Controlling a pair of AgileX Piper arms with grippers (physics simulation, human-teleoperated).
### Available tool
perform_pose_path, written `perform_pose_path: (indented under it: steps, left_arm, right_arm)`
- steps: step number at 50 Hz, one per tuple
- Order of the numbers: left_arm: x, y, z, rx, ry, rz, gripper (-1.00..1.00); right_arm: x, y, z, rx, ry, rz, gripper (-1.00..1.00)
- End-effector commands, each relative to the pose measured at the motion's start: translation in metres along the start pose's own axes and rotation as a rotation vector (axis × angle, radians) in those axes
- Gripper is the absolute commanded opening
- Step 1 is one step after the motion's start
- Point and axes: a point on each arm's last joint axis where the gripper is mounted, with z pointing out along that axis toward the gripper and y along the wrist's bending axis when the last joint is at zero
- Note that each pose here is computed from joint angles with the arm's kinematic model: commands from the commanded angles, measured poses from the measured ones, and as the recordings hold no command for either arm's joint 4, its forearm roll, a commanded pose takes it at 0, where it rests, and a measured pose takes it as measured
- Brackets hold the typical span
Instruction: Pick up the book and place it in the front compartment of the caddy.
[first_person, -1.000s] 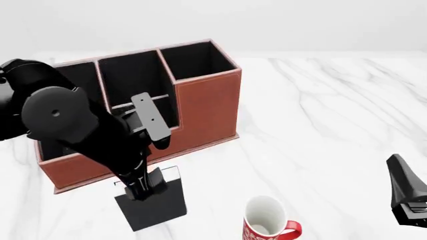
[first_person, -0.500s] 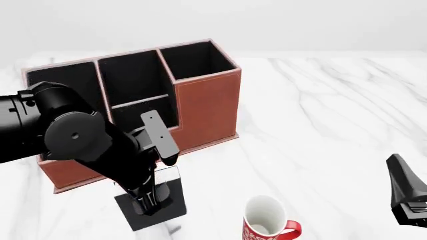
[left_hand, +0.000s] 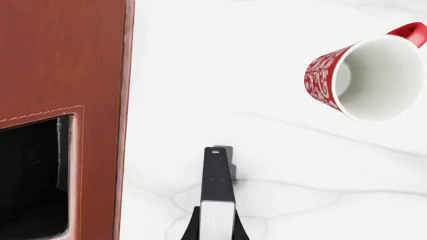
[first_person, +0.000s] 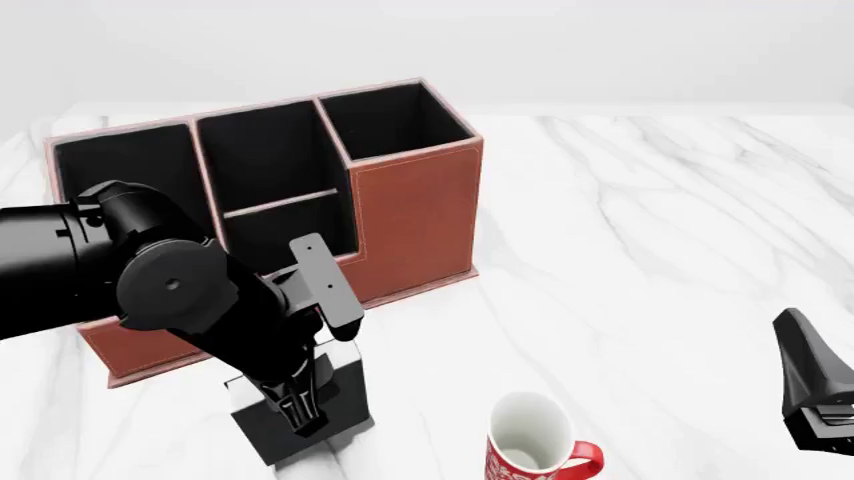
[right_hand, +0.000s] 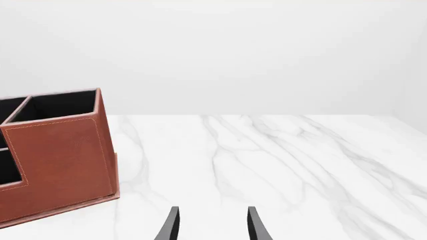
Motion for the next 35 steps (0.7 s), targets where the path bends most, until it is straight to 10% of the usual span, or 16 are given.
perform_pose_path:
  steps: [1, 35]
  left_arm:
    - [0.0, 0.007, -0.003, -0.002, 0.024, 0.028, -1.0]
    - [-0.025, 0.064, -0.094, -0.064, 0.03, 0.127, -1.0]
  right_arm:
    - [0.0, 0.0, 0.0, 0.0, 0.0, 0.0, 1.0]
    - [0.0, 0.0, 0.0, 0.0, 0.0, 0.0, 1.0]
